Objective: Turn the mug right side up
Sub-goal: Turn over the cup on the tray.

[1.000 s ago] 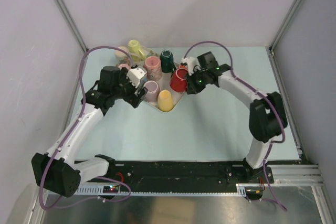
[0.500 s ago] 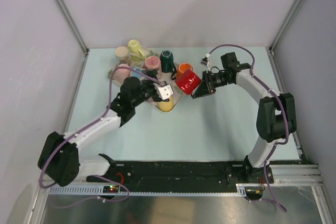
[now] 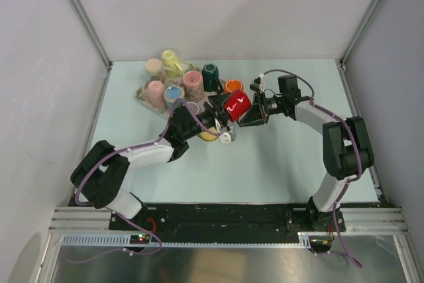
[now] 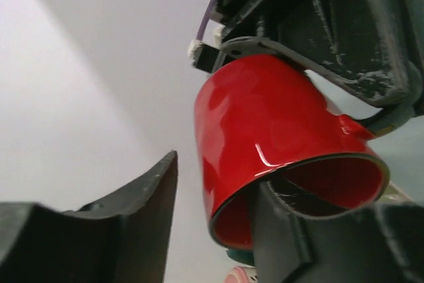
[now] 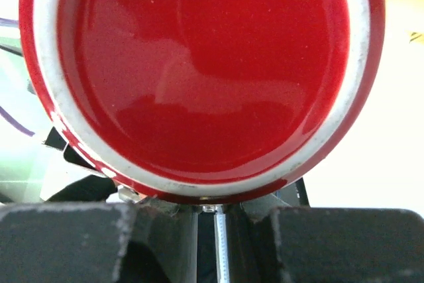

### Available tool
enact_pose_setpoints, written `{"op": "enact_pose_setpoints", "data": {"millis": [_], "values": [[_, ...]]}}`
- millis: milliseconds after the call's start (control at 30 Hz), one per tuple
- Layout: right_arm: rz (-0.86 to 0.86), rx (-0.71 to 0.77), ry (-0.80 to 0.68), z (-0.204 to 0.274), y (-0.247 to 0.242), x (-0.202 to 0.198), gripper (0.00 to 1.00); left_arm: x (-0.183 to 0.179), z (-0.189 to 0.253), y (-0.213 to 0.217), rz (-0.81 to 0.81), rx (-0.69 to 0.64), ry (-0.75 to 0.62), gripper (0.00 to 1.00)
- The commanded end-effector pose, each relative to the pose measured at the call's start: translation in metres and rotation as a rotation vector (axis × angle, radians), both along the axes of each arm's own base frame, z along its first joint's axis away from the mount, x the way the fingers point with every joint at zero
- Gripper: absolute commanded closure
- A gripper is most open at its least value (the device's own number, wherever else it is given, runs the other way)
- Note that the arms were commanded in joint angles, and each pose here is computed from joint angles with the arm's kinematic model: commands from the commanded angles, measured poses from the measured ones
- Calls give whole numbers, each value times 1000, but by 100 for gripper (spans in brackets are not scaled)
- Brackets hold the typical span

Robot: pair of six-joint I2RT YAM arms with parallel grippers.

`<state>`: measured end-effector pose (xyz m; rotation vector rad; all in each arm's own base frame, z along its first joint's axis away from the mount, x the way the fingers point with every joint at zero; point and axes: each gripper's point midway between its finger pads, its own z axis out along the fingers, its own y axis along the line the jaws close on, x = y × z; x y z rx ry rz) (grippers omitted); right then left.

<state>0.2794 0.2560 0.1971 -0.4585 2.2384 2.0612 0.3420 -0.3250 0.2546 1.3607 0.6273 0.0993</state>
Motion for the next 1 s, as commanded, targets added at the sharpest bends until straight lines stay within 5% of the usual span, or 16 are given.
{"op": "enact_pose_setpoints", "data": {"millis": [0, 33, 100, 233, 333, 533, 733, 967], "values": [[125, 125, -76, 38, -3, -18, 100, -15, 53, -14, -65, -103, -195, 67], [117, 120, -76, 37, -3, -18, 100, -14, 51, -15, -61, -101, -190, 82], [86, 108, -95, 38, -5, -15, 96, -12, 48, -15, -51, -106, -170, 95], [-80, 12, -150, 30, -17, 8, 44, -6, 52, -10, -7, -151, -95, 99], [-209, -110, -281, 25, -36, 31, 30, 3, 43, -6, 42, -121, 56, 100], [-205, -437, -843, 21, -75, 40, 26, 3, 15, -7, 97, -11, 495, 100], [-44, -546, -1467, 41, -79, 27, 26, -4, -27, 4, 198, 93, 908, 100], [174, -544, -1673, 28, -44, 9, 36, 1, -43, 10, 258, 122, 1055, 100]]}}
